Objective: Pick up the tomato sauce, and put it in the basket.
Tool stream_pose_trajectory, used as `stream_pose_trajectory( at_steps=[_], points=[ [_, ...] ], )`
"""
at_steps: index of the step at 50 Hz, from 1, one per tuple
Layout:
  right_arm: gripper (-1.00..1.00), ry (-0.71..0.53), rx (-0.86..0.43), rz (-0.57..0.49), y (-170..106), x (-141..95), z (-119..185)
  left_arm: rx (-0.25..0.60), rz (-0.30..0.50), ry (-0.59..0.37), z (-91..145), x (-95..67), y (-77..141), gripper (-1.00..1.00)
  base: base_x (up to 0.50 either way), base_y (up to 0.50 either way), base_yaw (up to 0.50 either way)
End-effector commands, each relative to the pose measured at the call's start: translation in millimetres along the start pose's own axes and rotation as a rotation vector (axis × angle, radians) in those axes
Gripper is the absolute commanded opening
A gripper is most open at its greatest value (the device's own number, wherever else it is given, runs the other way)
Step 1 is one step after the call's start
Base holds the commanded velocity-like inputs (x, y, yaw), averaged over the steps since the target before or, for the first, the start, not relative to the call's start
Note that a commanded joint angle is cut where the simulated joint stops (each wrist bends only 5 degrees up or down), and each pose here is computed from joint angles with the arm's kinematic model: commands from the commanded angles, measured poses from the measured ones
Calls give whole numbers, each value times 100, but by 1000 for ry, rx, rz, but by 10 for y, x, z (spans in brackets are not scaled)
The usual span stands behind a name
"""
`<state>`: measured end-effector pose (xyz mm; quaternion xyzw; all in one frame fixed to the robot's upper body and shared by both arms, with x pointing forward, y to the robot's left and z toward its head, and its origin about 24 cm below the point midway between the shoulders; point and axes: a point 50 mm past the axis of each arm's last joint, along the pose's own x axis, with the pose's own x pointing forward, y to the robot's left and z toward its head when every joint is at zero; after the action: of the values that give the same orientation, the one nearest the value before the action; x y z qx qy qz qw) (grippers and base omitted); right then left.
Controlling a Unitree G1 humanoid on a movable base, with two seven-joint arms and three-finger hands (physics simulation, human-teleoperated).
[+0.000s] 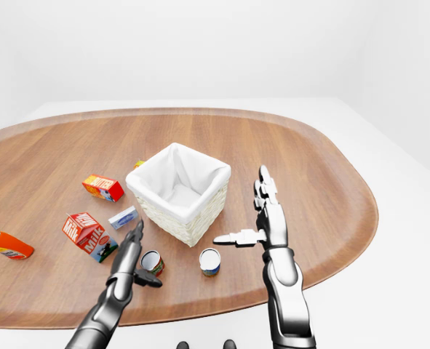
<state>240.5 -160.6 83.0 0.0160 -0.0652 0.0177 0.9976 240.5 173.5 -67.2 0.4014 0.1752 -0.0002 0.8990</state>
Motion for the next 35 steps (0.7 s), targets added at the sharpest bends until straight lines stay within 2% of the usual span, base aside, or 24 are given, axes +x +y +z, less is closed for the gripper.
stream_pose_trajectory(
  at_steps=[1, 21, 23, 24, 25, 35],
  points=[
    [100, 0, 0, 0, 2, -5, -1, 10, -1, 13, -25, 6, -18, 100, 0, 0, 0],
    [100, 4, 1, 0, 6, -3, -10, -3, -4, -2, 3, -10, -11, 100, 0, 0, 0],
    [100, 5, 1, 1, 7, -5, -11, -8, -7, 0, 2, -11, -13, -44, 0, 0, 0],
    [100, 5, 1, 0, 7, -5, -11, -9, -7, 0, 3, -11, -14, -87, 0, 0, 0],
    [100, 4, 1, 1, 7, -6, -10, -10, -6, 2, -1, -9, -12, -100, 0, 0, 0],
    [100, 0, 1, 0, 5, -6, 1, -2, 2, 14, -21, 7, -14, -100, 0, 0, 0]
  ],
)
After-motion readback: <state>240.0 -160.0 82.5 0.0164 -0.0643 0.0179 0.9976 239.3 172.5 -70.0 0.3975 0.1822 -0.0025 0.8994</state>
